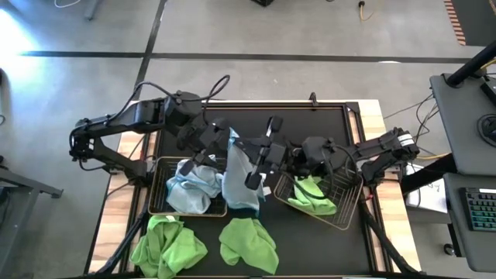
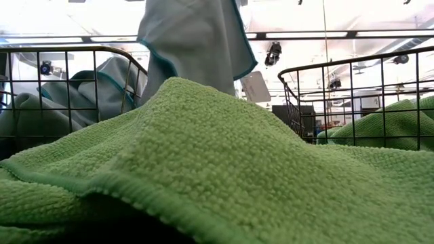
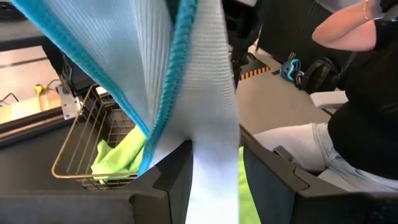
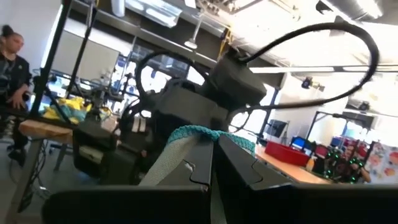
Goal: Sort microfiber towel by color & place in baskets
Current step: Put the blue microfiber towel into the left wire basket
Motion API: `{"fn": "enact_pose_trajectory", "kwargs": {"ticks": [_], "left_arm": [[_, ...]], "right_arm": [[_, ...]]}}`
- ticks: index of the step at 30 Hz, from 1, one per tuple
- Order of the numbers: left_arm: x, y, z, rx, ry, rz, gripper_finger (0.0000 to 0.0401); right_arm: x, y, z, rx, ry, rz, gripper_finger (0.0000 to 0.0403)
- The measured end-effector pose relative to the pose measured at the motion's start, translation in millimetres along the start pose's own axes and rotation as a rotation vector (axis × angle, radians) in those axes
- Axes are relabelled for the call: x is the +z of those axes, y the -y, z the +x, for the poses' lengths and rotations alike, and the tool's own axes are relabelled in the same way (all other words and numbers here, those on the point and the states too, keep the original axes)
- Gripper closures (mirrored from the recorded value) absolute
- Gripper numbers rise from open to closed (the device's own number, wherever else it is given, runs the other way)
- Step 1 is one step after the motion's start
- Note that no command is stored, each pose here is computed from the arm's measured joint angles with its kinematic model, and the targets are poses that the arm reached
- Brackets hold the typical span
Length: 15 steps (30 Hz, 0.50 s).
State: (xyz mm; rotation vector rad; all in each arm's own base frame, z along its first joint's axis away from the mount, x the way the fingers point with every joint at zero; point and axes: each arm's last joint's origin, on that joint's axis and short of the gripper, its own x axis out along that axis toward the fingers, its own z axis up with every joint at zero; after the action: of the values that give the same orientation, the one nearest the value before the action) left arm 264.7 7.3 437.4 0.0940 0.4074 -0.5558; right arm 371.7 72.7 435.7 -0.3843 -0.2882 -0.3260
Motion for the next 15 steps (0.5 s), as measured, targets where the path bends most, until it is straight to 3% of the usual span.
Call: {"fn": "enact_pose_trajectory", "kwargs": {"ticks": [8, 15], "left_arm": [[-6, -18, 28, -0.011, -0.039, -0.006, 0.0274], [9, -22, 27, -0.013, -0.04, 0.007, 0.0274]], "right_arm": [[-4, 7, 4, -0.017, 0.0, 0.027, 0.0394], [-4, 7, 4, -0.014, -0.003, 0.026, 0.0394]]}}
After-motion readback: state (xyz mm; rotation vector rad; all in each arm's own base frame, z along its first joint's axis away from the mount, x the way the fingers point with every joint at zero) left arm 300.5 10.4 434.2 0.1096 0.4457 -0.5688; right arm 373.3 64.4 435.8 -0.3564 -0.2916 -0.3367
